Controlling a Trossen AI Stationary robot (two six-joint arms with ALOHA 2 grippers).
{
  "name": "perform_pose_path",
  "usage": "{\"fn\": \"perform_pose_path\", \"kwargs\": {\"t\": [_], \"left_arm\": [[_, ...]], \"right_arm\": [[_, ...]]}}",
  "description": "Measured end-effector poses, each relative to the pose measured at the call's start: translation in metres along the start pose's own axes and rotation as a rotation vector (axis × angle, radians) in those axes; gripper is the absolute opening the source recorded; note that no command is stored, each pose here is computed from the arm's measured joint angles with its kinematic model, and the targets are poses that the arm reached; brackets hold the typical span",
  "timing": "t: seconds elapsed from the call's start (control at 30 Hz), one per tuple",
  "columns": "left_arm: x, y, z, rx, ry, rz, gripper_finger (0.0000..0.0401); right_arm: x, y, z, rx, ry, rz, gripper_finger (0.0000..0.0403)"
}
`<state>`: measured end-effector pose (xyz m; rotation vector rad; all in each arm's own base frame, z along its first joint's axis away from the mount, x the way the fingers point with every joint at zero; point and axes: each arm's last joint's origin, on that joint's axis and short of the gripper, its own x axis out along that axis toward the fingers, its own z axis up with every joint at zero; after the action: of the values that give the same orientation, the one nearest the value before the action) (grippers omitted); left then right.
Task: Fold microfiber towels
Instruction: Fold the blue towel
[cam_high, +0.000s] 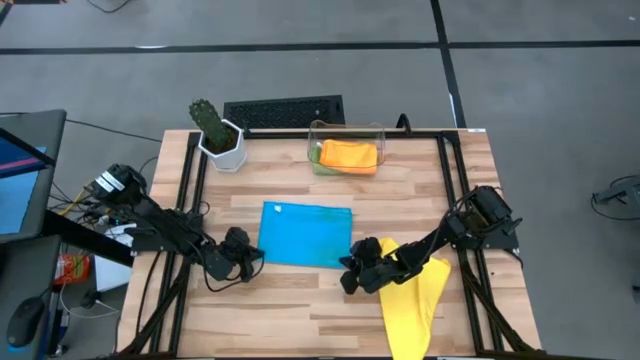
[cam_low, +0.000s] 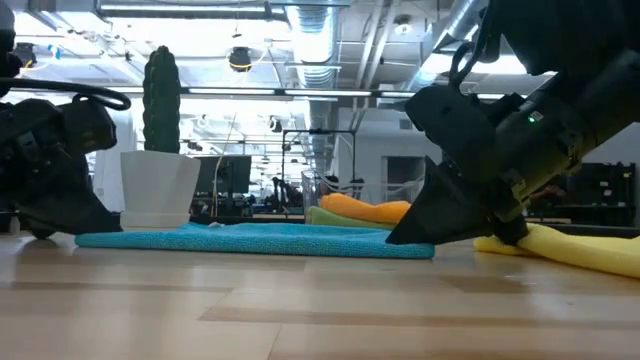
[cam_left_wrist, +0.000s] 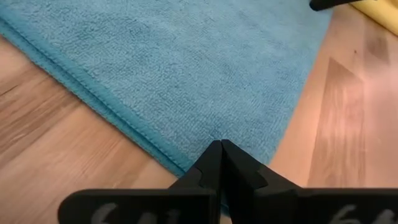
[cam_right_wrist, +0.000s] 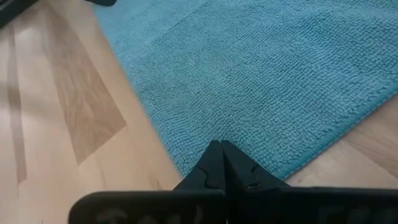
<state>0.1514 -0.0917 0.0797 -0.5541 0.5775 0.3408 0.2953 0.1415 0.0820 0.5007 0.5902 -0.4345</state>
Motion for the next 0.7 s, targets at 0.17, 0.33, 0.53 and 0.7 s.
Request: {"fn": "perform_pose_path", "kwargs": {"t": [0.17, 0.33, 0.53, 0.7], "left_arm": [[0.002, 0.002, -0.003, 0.006, 0.006, 0.028, 0.0000], [0.002, 0.003, -0.003, 0.004, 0.010, 0.028, 0.0000], [0.004, -0.003, -0.001, -0.005, -0.003, 0.028, 0.0000], [0.004, -0.005, 0.000, -0.005, -0.008, 0.028, 0.0000]], "right_arm": [[0.000, -0.001, 0.000, -0.008, -0.001, -0.010, 0.0008], [-0.012, 0.011, 0.016, -0.035, -0.098, 0.040, 0.0007], [-0.018, 0.023, 0.030, -0.094, -0.184, 0.113, 0.0007], [0.001, 0.010, 0.005, -0.066, -0.105, 0.057, 0.0007]]}}
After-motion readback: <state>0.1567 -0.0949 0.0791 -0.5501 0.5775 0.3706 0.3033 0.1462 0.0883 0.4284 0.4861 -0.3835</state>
